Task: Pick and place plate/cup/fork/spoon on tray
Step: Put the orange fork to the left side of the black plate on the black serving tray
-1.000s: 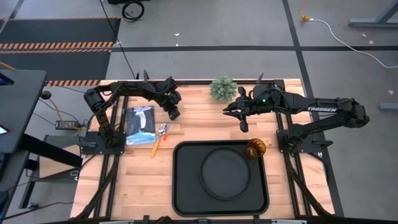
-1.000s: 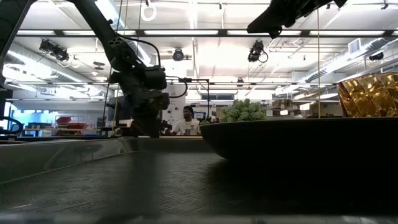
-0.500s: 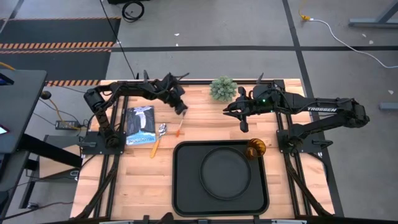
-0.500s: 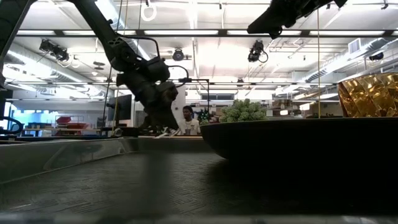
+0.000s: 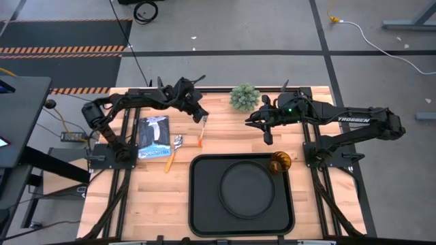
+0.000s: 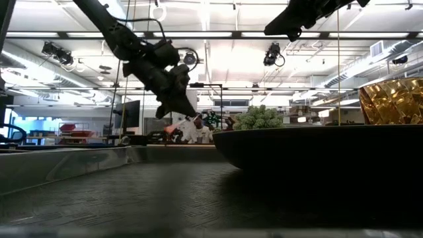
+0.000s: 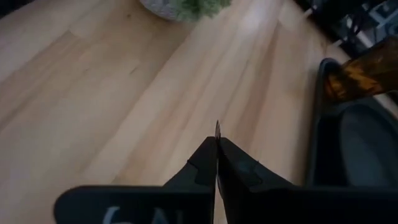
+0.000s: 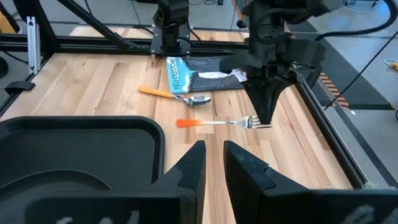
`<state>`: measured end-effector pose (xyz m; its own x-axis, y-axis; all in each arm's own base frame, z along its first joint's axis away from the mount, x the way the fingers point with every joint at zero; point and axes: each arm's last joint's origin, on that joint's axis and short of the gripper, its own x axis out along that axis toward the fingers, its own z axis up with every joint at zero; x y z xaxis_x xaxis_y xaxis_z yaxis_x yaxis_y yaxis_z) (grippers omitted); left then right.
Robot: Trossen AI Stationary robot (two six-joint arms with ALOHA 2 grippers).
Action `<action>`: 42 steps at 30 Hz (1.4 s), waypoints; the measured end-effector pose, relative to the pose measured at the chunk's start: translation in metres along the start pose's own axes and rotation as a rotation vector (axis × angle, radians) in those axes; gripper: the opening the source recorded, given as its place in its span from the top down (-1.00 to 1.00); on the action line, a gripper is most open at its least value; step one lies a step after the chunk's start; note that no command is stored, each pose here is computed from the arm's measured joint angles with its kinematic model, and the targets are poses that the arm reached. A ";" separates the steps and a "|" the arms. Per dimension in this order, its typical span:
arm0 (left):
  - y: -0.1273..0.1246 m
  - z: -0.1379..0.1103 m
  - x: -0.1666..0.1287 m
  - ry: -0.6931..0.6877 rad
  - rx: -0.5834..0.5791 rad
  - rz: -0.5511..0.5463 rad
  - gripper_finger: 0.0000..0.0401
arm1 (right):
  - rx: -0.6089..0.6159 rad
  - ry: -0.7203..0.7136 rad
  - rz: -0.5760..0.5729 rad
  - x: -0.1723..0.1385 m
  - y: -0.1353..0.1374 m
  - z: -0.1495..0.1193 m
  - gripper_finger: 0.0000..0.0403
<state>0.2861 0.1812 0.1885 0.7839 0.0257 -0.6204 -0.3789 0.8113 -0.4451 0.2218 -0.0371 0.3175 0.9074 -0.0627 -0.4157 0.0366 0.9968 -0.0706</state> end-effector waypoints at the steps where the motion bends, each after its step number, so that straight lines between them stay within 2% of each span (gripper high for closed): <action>1: -0.004 0.000 0.000 -0.001 -0.008 -0.006 0.94 | 0.000 0.000 0.000 0.000 0.000 0.000 0.68; 6: -0.029 -0.007 0.008 0.035 -0.072 -0.053 0.94 | -0.001 0.002 0.000 -0.001 0.000 0.000 0.68; 12: -0.066 -0.020 0.021 0.074 -0.095 -0.078 0.94 | -0.001 0.002 0.002 -0.001 0.001 0.000 0.68; 21: -0.126 -0.049 0.034 0.088 -0.034 -0.046 0.94 | 0.001 0.019 0.004 -0.001 0.001 -0.002 0.68; 28: -0.171 -0.076 0.036 0.088 -0.034 -0.058 0.94 | -0.008 0.018 0.005 -0.001 0.001 -0.002 0.68; 33: -0.192 -0.095 0.034 0.099 -0.065 -0.027 0.94 | -0.009 0.019 0.005 -0.001 0.001 -0.002 0.68; 42: -0.221 -0.128 0.038 0.050 -0.198 0.054 0.94 | -0.010 0.012 0.004 -0.001 0.001 -0.001 0.68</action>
<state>0.3366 -0.0716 0.1805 0.7364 0.0333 -0.6758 -0.5128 0.6791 -0.5252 0.2205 -0.0363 0.3168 0.9025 -0.0593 -0.4265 0.0288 0.9966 -0.0778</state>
